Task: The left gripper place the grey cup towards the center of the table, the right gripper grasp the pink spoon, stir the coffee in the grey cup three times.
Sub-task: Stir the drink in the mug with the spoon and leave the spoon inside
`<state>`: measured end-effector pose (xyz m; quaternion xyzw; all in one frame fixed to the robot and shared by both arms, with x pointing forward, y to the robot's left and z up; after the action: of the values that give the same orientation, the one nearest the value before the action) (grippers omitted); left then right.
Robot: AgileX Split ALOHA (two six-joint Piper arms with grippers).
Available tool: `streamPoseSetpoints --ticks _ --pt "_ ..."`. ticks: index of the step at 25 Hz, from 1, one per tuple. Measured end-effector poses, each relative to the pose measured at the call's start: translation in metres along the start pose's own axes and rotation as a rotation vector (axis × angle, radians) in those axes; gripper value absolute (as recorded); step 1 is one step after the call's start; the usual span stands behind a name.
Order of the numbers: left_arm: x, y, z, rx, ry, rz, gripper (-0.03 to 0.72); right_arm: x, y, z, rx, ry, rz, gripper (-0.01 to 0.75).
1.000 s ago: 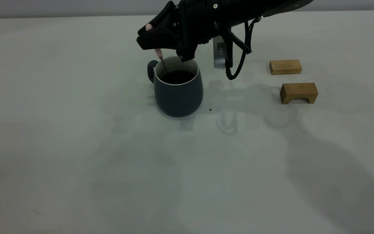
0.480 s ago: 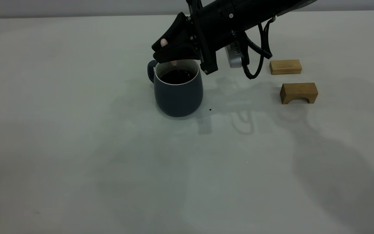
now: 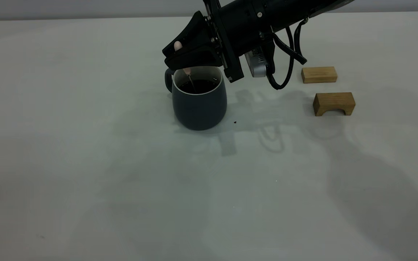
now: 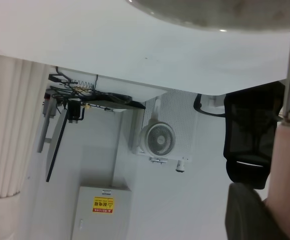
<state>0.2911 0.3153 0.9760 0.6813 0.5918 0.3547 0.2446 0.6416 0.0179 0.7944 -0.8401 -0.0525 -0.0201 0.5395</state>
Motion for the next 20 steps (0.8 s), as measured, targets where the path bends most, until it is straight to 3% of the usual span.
streamPoseSetpoints --ticks 14,17,20 --pt "0.0000 0.0000 0.0000 0.000 0.000 0.000 0.469 -0.0005 -0.0002 0.0000 0.001 -0.003 -0.002 0.138" --pt "0.0000 0.0000 0.0000 0.000 0.000 0.000 0.469 -0.0023 0.0014 0.0000 -0.008 -0.013 -0.009 0.197" --pt "0.0000 0.0000 0.0000 0.000 0.000 0.000 0.469 -0.0060 0.0048 -0.0001 -0.026 -0.033 -0.026 0.312"
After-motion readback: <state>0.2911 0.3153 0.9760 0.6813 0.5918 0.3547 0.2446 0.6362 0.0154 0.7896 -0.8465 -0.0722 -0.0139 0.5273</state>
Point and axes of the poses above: a point on each arm's last joint axis where the gripper is mounted, z pointing out along that axis toward the gripper, x along the wrist's bending axis when the last joint is at zero, y = z × x, the point moved 9 cm from there along z, pointing out along that axis toward the gripper, and after that the axes turned 13 degrees about z, right-handed, at the moved point
